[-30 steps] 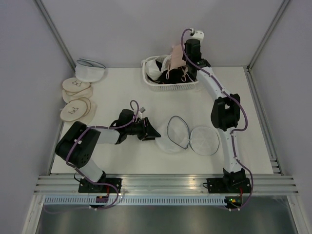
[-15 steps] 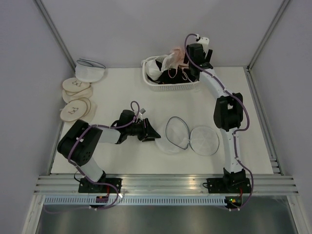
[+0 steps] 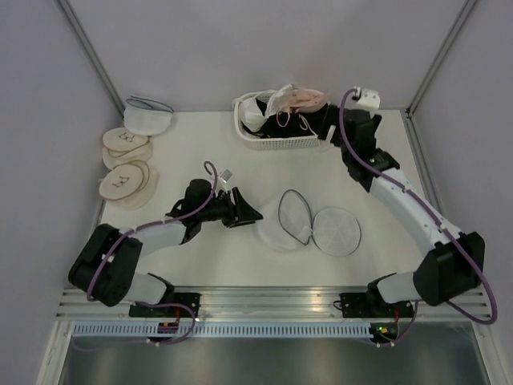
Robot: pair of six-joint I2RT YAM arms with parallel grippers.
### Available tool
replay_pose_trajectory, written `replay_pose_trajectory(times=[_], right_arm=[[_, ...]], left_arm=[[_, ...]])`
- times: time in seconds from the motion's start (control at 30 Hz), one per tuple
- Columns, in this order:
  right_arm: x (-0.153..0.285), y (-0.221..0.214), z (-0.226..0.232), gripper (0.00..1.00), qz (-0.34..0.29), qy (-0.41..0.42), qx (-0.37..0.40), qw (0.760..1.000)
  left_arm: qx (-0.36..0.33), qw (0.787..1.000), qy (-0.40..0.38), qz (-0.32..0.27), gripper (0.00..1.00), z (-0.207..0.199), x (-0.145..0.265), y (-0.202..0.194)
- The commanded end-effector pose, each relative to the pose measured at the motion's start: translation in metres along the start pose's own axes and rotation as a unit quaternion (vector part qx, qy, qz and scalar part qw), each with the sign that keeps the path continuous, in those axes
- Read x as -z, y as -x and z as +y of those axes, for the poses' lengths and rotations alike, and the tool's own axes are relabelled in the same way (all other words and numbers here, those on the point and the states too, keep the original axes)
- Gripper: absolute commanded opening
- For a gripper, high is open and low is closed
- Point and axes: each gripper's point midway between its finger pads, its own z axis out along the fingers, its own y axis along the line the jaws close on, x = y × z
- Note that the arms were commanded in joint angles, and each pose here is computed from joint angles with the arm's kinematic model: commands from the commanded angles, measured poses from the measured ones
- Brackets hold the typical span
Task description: Unzip the laundry bag and remove the bra
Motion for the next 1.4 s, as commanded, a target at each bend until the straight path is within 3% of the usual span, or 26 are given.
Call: replay_pose_trajectory(times=[0.0,0.1,0.17,0.43,0.57,0.7,0.8,0.9,1.1,1.27,1.3,1.37], right_arm=[[0.043,-0.074,0.013,0.98,0.077,0.081,0.019,0.994],[0.089,-0.097,0.010,0.98,0.097,0.115,0.017,0.989],[0.121,-0.107,0.004,0.98,0.102,0.129,0.013,0.986],[0.188,-0.115,-0.051,0.98,0.102,0.115,-0.028,0.988],[0.186,-0.141,-0.088,0.98,0.124,0.012,-0.071,0.990],[0.181,-0.188,-0.120,0.98,0.150,-0.113,-0.165,0.968],[0.180,-0.211,-0.144,0.98,0.148,-0.180,-0.172,0.957],[0.179,-0.229,-0.156,0.98,0.142,-0.219,-0.194,0.946],[0.170,-0.271,-0.142,0.95,0.178,-0.189,-0.239,0.936],[0.167,-0.296,-0.140,0.85,0.196,-0.183,-0.245,0.932],[0.164,-0.296,-0.135,0.80,0.196,-0.173,-0.250,0.932],[0.164,-0.298,-0.134,0.59,0.195,-0.165,-0.254,0.933]], left_arm=[[-0.043,0.998,-0.004,-0.039,0.70,-0.013,0.014,0.009],[-0.073,0.995,-0.001,-0.069,0.92,-0.028,0.032,0.014],[-0.097,0.991,-0.003,-0.090,1.00,-0.041,0.045,0.017],[-0.121,0.985,-0.005,-0.119,1.00,-0.058,0.077,0.007],[-0.105,0.987,-0.007,-0.124,1.00,-0.056,0.085,-0.002],[-0.107,0.983,-0.002,-0.149,1.00,-0.059,0.099,-0.003],[-0.107,0.982,0.002,-0.156,1.00,-0.062,0.106,-0.004],[-0.109,0.980,-0.001,-0.165,1.00,-0.068,0.113,-0.003],[-0.097,0.981,0.018,-0.167,1.00,-0.060,0.114,-0.004],[-0.092,0.982,0.027,-0.165,1.00,-0.055,0.113,-0.005],[-0.091,0.981,0.031,-0.168,1.00,-0.053,0.113,-0.004],[-0.090,0.981,0.035,-0.167,1.00,-0.051,0.112,-0.004]])
